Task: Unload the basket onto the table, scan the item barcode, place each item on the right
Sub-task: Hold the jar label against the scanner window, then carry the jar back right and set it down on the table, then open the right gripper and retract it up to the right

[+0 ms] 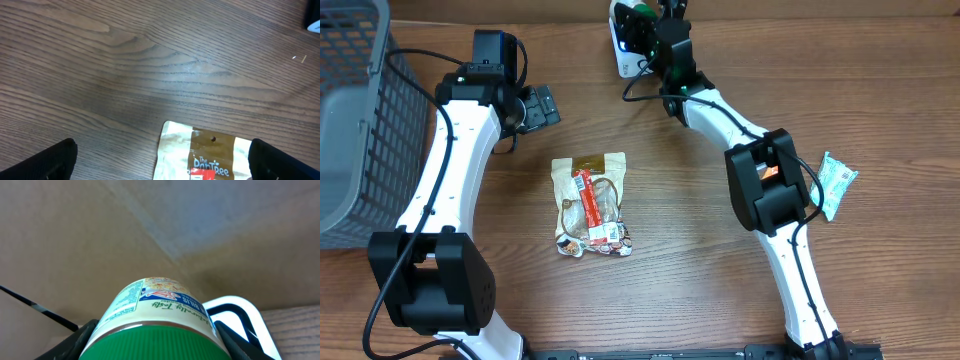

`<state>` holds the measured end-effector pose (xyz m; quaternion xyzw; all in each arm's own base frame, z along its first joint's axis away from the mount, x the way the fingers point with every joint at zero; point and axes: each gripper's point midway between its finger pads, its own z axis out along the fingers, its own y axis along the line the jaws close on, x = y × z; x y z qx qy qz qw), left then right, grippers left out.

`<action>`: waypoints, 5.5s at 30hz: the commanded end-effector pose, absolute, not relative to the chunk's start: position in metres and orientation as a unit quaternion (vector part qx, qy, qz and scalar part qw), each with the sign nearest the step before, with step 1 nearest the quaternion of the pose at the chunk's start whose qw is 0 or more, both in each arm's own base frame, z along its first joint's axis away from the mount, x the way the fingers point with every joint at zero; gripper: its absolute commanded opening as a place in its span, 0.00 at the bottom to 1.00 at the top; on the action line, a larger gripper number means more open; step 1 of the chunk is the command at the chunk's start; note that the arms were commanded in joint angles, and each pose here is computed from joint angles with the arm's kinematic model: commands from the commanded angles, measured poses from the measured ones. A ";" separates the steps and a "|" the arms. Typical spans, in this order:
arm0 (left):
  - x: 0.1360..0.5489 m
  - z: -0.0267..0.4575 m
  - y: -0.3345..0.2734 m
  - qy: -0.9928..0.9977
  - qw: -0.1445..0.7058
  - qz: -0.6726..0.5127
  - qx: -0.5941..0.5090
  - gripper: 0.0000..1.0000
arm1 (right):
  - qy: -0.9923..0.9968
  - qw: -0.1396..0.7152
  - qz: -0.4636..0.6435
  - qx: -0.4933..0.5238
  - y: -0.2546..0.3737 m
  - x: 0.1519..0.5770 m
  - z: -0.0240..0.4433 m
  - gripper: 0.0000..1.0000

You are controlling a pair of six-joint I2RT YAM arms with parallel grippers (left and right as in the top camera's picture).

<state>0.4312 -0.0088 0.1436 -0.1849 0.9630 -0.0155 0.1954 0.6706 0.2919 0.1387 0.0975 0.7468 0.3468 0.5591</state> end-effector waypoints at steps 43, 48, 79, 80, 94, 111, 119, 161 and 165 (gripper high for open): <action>0.435 0.158 -0.011 0.959 0.213 -0.023 -0.187 1.00 | 0.988 0.092 0.010 0.125 0.107 0.437 0.092 0.04; 0.435 0.158 -0.011 0.959 0.213 -0.023 -0.187 1.00 | 0.989 0.045 -0.022 0.142 0.081 0.413 0.055 0.04; 0.435 0.158 -0.011 0.959 0.213 -0.023 -0.187 1.00 | 0.970 -0.062 -0.077 0.223 -0.004 0.361 0.050 1.00; 0.435 0.158 -0.011 0.959 0.213 -0.023 -0.187 1.00 | 0.970 -0.060 -0.076 0.224 -0.003 0.363 0.053 1.00; 0.435 0.158 -0.011 0.959 0.213 -0.023 -0.187 1.00 | 0.970 0.078 -0.009 0.230 0.007 0.383 0.214 1.00; 0.435 0.158 -0.011 0.959 0.213 -0.023 -0.187 1.00 | 0.952 0.198 0.050 0.226 0.014 0.359 0.303 1.00; 0.435 0.158 -0.011 0.959 0.213 -0.023 -0.187 1.00 | 0.952 0.198 0.050 0.226 0.014 0.359 0.303 1.00; 0.435 0.158 -0.011 0.959 0.213 -0.023 -0.187 1.00 | 0.952 0.198 0.050 0.226 0.014 0.359 0.303 1.00; 0.435 0.158 -0.011 0.959 0.213 -0.023 -0.187 1.00 | 0.952 0.198 0.050 0.226 0.014 0.359 0.303 1.00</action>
